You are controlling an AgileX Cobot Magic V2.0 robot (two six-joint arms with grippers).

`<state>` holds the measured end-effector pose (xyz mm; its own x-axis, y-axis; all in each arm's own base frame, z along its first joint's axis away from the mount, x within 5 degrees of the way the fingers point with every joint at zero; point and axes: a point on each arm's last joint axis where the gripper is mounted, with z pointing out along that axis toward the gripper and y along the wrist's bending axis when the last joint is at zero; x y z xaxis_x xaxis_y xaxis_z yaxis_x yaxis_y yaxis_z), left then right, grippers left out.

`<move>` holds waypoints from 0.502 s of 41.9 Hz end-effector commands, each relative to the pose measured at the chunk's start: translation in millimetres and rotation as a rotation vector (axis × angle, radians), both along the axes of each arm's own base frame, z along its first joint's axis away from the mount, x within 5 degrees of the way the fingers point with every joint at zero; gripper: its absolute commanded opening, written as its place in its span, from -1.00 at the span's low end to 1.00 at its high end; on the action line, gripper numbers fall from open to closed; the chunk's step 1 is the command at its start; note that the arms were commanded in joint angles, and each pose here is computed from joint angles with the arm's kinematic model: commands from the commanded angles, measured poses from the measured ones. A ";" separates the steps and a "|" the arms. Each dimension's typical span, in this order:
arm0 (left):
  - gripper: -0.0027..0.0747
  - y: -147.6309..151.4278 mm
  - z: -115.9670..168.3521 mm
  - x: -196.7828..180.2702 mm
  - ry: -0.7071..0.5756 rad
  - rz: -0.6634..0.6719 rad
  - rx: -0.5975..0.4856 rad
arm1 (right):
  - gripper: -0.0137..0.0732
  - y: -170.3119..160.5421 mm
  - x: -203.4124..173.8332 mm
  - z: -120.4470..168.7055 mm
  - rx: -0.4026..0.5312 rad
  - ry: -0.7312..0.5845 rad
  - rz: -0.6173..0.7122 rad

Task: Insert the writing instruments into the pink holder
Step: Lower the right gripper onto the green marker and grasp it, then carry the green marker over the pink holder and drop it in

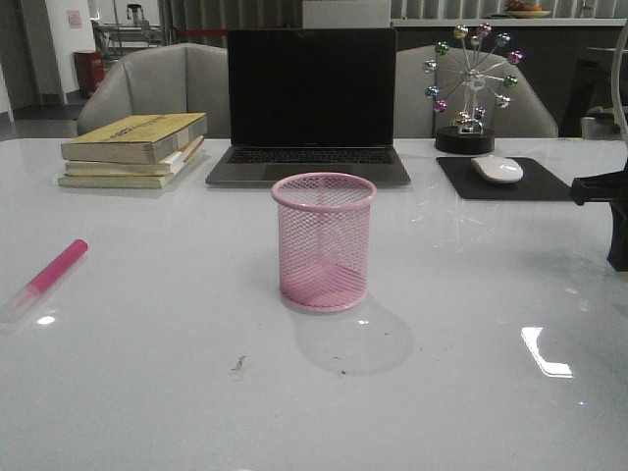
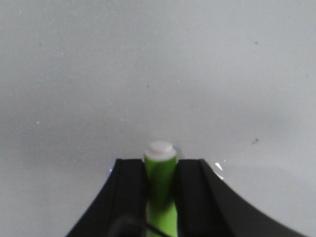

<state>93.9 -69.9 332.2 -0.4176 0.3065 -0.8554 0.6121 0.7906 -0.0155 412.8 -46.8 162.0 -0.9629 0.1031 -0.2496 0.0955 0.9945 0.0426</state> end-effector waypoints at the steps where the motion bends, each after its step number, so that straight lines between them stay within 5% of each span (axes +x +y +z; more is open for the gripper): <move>1: 0.57 -3.1 14.7 2.6 -0.073 -0.001 -0.070 | -0.44 -3.2 1.6 38.6 -0.018 -0.114 0.000; 7: 0.57 -3.1 14.7 2.6 -0.073 -0.001 -0.070 | -0.44 2.3 -4.3 66.1 0.007 -0.228 -0.020; 14: 0.57 -3.1 14.7 2.6 -0.073 -0.001 -0.070 | -0.44 31.4 -39.3 118.5 0.082 -0.628 -0.083; 21: 0.57 -3.1 14.7 2.6 -0.073 -0.001 -0.070 | -0.44 83.2 -93.2 155.7 0.094 -1.049 0.016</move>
